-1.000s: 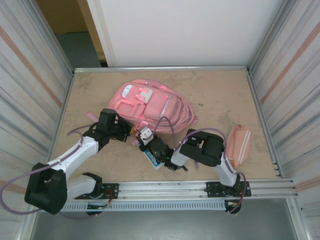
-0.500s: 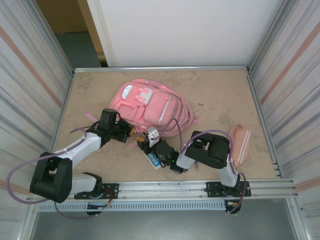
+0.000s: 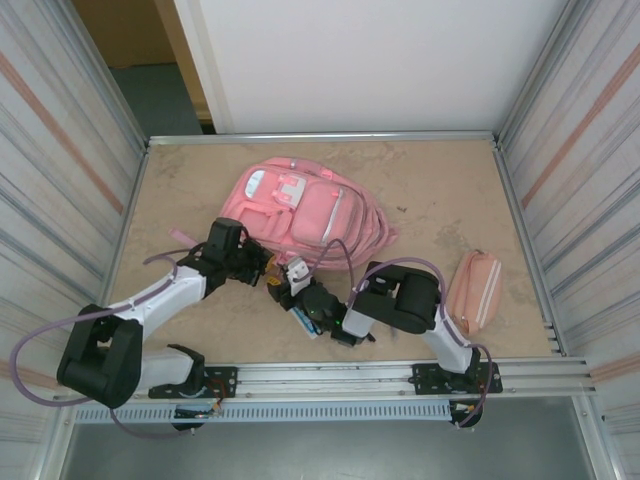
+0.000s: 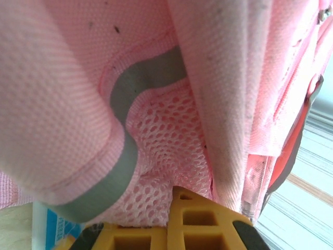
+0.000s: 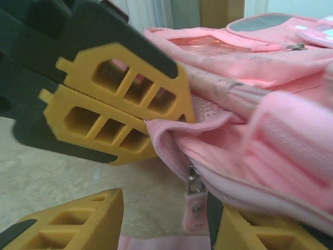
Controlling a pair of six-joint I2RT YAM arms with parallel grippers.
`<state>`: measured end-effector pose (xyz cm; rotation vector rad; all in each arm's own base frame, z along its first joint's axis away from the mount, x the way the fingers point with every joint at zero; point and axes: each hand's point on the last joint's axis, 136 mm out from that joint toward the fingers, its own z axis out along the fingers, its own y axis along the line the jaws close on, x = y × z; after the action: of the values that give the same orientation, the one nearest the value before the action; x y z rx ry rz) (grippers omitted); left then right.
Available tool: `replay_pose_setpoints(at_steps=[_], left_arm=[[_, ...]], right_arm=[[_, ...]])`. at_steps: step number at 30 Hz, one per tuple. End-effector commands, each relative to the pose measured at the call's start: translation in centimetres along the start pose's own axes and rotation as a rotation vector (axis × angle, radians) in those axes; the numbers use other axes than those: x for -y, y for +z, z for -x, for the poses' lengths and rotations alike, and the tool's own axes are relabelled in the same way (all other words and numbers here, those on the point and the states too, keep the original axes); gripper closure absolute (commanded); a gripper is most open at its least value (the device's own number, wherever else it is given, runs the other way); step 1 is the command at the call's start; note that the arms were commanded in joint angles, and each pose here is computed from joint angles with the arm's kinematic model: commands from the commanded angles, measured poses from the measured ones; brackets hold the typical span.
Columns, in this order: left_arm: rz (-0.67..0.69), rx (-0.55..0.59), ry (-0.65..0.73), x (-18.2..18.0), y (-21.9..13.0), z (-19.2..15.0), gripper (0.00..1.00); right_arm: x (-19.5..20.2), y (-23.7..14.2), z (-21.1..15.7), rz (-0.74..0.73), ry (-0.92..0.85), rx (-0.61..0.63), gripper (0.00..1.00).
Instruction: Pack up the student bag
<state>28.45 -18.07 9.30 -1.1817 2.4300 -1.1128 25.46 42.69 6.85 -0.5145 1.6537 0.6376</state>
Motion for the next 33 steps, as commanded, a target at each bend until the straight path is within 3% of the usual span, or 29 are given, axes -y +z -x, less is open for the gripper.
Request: replay_pose_setpoints(at_steps=[1,4,7,12,17,24,33], left_arm=[[-0.075,-0.032,0.041,2.7,-1.3,-1.6,1.00],[-0.071,-0.034,0.047,2.5,-1.6,-1.7,1.00],[-0.063,-0.020,0.027,1.7,-1.6,-1.6,1.00],[-0.059,-0.015,0.016,1.1,-1.4,-1.5,1.00],[-0.059,-0.018,0.025,1.3,-1.2,-1.4,1.00],[-0.045,0.059,0.024,1.0,-1.3,1.4,1.00],[-0.034,0.182,0.000,0.0,-2.5,5.5,1.00]], right_arm=[[1.5,1.2,1.5,-0.076,-0.071,0.059,0.63],[1.6,1.4,1.9,-0.082,-0.098,0.069,0.78],[1.7,1.1,1.7,-0.073,-0.090,0.062,0.87],[2.3,0.5,0.7,-0.087,-0.024,0.038,0.90],[1.4,0.0,0.9,-0.066,-0.019,0.041,1.00],[0.9,-1.4,2.1,-0.079,0.052,0.061,1.00],[5.3,-4.0,1.2,-0.255,0.157,0.052,1.00]])
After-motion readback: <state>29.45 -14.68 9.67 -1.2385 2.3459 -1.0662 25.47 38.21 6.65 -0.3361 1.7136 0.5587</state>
